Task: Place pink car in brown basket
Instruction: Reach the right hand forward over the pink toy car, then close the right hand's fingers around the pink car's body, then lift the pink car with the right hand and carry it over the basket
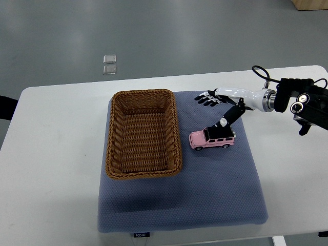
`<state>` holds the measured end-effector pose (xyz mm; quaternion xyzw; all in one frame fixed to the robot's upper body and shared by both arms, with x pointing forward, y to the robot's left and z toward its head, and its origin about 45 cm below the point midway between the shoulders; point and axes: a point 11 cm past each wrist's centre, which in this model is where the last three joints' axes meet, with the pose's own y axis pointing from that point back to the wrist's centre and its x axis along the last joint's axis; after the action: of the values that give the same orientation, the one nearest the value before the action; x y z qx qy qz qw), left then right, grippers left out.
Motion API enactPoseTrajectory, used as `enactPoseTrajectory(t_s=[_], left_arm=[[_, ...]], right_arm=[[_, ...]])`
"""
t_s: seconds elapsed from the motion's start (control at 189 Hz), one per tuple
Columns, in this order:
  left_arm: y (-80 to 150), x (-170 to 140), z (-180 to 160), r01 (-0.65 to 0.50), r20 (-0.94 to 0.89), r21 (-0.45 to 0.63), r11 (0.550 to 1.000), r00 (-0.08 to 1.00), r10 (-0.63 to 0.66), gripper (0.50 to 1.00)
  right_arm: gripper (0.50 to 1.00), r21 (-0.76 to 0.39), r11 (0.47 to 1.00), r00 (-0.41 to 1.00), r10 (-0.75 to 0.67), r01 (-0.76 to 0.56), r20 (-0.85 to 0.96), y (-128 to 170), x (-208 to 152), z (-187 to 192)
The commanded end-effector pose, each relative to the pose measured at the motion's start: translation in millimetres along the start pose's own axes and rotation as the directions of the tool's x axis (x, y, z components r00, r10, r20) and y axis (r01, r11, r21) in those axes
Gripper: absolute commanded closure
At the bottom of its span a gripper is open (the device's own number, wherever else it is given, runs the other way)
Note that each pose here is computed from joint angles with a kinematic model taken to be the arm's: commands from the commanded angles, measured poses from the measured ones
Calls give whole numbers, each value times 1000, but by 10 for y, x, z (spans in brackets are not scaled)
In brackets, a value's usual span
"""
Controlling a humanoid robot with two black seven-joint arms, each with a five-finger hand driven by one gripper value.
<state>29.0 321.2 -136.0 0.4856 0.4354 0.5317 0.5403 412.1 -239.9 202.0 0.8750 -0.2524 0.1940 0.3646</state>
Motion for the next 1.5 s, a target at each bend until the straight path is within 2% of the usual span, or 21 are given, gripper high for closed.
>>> enactPoseTrajectory(t_s=[0.0, 0.175, 0.683, 0.725, 0.772, 0.857, 1.0, 1.185, 1.497], left_arm=[[0, 0, 2, 0, -1, -1, 1000, 1000, 0, 500], [0, 5, 0, -2, 0, 1, 1000, 1000, 2, 500], [1, 26, -3, -8, 0, 2, 1000, 1000, 8, 500], [1, 26, -11, -8, -2, 3, 1000, 1000, 8, 500], [1, 26, -11, -8, -2, 3, 1000, 1000, 8, 500], [1, 26, -11, -8, -2, 3, 1000, 1000, 8, 500], [1, 26, -2, -8, -2, 1, 1000, 1000, 8, 500], [1, 26, -3, -8, 0, 2, 1000, 1000, 8, 500], [0, 21, 8, -6, -1, 0, 1000, 1000, 6, 500]], right_arm=[[589, -42, 999, 996, -24, 20, -90, -3, -101, 66], [589, -78, 997, 987, -34, 22, -160, -9, -162, 148], [609, -112, 994, 985, -39, 20, -169, 54, -232, 303], [642, -111, 994, 985, -40, 21, -168, 54, -238, 306], [709, -111, 994, 985, -39, 20, -169, 54, -237, 306], [787, -112, 993, 985, -45, 26, -166, 49, -269, 322], [863, -118, 992, 981, -58, 36, -184, 46, -314, 349], [991, -115, 993, 981, -28, 5, -193, 109, -231, 375], [1000, -106, 993, 972, 27, -53, -234, 400, 114, 265]])
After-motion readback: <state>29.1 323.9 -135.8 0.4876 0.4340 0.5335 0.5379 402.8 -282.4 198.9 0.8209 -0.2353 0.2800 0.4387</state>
